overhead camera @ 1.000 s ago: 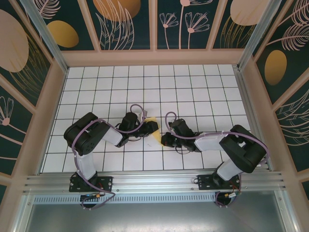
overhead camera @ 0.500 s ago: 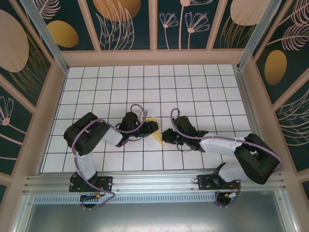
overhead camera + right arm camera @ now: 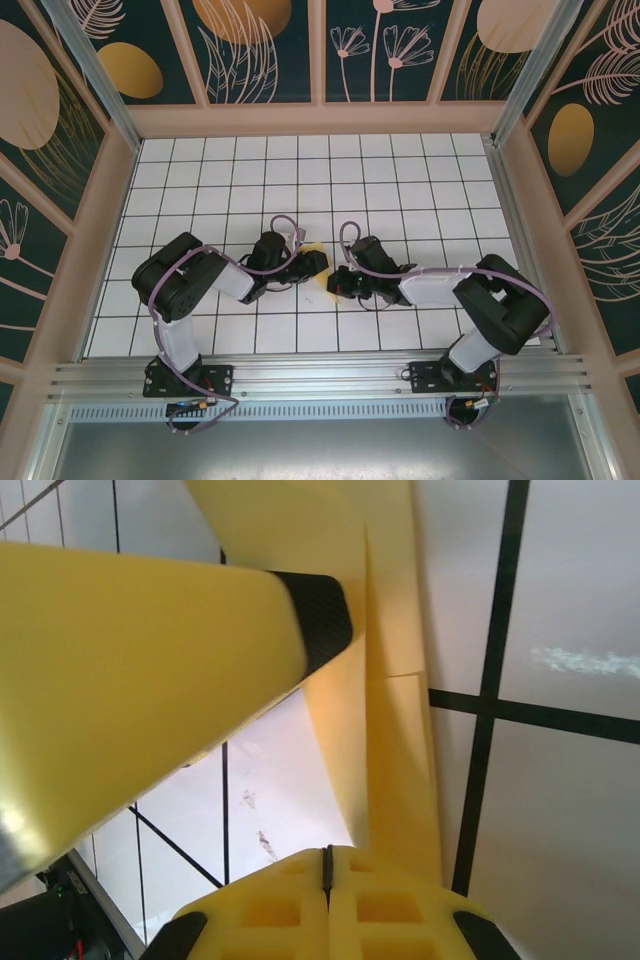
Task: Fold a paper plane with a square sheet of paper (pick it up from the middle)
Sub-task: Fold the wing for the fifth time at the center of the table.
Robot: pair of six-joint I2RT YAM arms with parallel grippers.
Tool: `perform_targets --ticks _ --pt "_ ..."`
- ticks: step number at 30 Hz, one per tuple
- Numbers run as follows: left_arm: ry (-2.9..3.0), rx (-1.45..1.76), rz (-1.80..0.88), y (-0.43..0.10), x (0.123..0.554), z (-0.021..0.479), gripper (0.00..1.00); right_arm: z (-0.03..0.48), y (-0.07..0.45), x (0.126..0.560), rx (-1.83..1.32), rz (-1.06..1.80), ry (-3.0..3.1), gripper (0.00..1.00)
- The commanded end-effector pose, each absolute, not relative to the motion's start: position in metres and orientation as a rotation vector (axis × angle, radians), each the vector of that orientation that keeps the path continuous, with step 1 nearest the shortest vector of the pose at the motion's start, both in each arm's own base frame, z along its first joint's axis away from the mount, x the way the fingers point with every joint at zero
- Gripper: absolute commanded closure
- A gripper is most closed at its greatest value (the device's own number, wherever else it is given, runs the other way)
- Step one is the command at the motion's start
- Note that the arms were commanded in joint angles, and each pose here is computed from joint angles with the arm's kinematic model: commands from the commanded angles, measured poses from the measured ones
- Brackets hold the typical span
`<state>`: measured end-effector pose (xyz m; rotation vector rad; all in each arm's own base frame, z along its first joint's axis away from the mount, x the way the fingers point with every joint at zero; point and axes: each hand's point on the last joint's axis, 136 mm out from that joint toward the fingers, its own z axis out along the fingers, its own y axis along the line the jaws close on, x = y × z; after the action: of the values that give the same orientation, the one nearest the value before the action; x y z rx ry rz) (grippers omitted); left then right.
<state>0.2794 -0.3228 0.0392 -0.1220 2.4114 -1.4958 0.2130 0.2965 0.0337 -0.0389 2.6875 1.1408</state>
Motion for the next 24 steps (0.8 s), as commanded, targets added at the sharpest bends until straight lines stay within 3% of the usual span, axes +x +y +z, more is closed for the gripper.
perform_targets --ticks 1,10,19,24 --pt "2.55 -0.17 -1.375 -0.309 0.269 0.004 0.56 0.02 0.293 0.205 -0.008 1.171 2.74 0.96" --pt "2.559 -0.174 -1.363 -0.307 0.269 0.001 0.56 -0.014 0.273 0.179 0.047 1.151 2.838 0.97" --pt "2.562 -0.173 -1.36 -0.307 0.268 0.001 0.56 0.04 0.295 0.197 -0.065 1.247 2.708 0.96" --pt "2.562 -0.171 -1.358 -0.308 0.27 0.002 0.56 0.045 0.298 0.196 -0.091 1.267 2.711 0.96"
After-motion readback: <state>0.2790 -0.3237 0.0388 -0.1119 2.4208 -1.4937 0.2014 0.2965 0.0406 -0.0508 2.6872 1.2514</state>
